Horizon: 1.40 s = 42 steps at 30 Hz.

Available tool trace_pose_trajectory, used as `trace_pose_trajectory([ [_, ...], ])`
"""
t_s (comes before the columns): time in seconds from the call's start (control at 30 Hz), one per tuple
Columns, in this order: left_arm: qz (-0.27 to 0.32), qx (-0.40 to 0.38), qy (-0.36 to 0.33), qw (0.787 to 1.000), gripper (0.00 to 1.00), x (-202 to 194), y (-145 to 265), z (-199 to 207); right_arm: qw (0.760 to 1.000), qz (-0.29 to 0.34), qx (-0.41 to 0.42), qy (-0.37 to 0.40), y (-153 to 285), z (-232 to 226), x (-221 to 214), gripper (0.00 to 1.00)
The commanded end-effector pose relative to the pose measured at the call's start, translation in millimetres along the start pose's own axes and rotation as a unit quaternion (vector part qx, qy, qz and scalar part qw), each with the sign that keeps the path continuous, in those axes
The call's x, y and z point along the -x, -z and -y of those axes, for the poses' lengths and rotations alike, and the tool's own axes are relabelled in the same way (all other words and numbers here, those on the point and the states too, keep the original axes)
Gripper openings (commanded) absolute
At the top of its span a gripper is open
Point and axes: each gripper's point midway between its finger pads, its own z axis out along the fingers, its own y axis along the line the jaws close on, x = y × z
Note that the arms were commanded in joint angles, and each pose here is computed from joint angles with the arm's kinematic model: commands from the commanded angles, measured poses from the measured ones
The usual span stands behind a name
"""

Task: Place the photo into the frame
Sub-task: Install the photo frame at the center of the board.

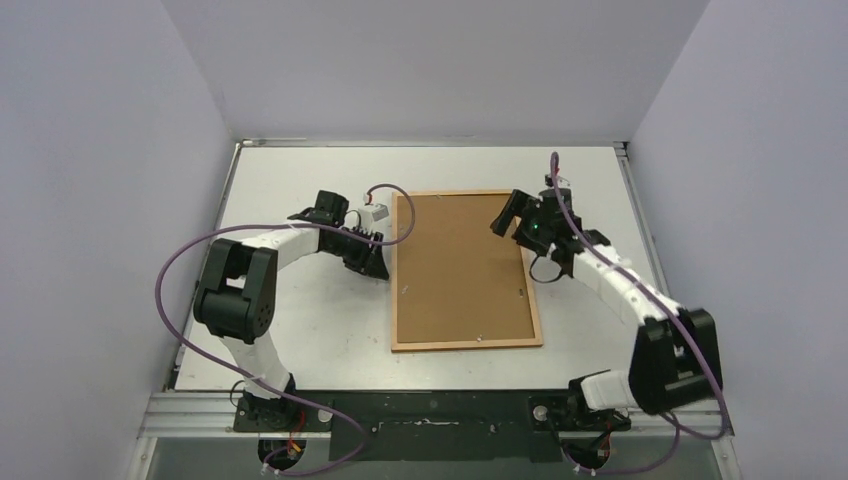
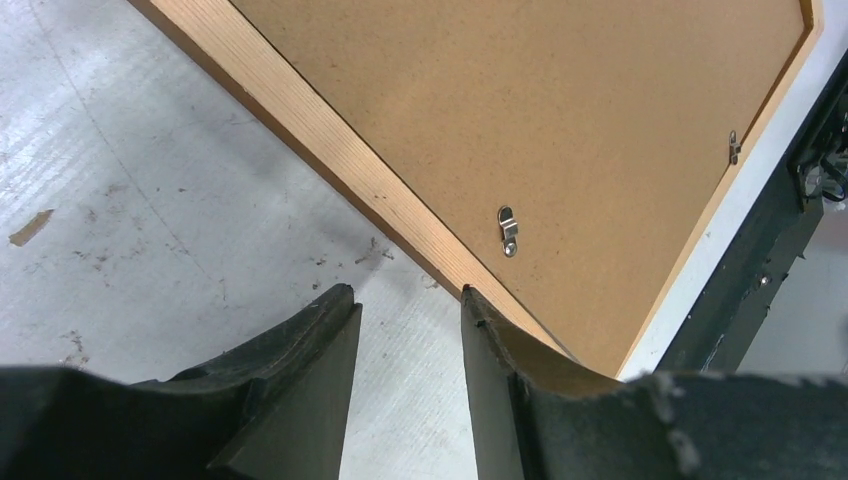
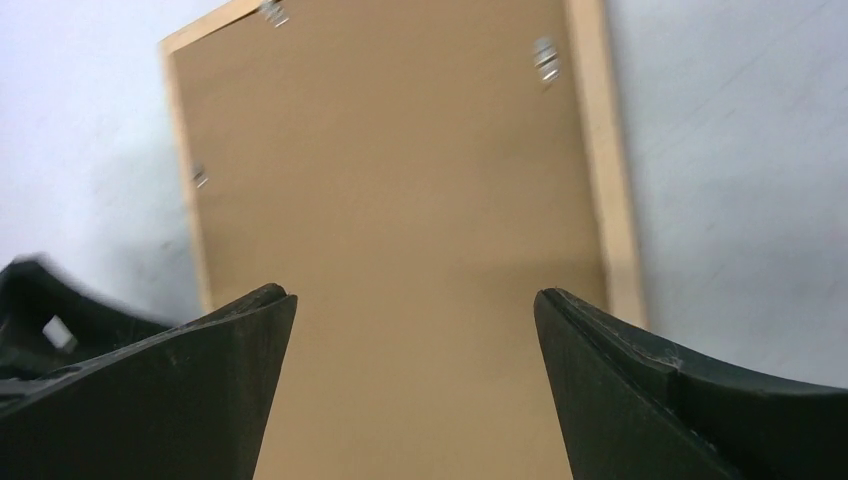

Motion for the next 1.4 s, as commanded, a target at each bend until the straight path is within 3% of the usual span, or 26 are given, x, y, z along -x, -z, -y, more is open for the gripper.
trace_pose_trajectory([
  [0.0, 0.011, -0.020, -0.022, 1.000, 0.40, 3, 5, 10, 1.000, 0.003, 0.016, -0.006, 56, -27, -44, 0.91],
  [0.2, 0.016, -0.014, -0.016, 1.000, 0.39, 4, 4, 9, 0.999, -0.039, 0.013, -0.031, 106, -31, -140, 0.85],
  [0.47, 0.011, -0.013, -0.013, 1.000, 0.39, 1, 3, 8, 0.996, -0.083, 0.007, -0.017, 129, -33, -215, 0.83],
  [1.37, 0.015, -0.015, -0.012, 1.000, 0.38, 6, 5, 11, 0.995, -0.096, 0.017, -0.034, 86, -33, -226, 0.80],
])
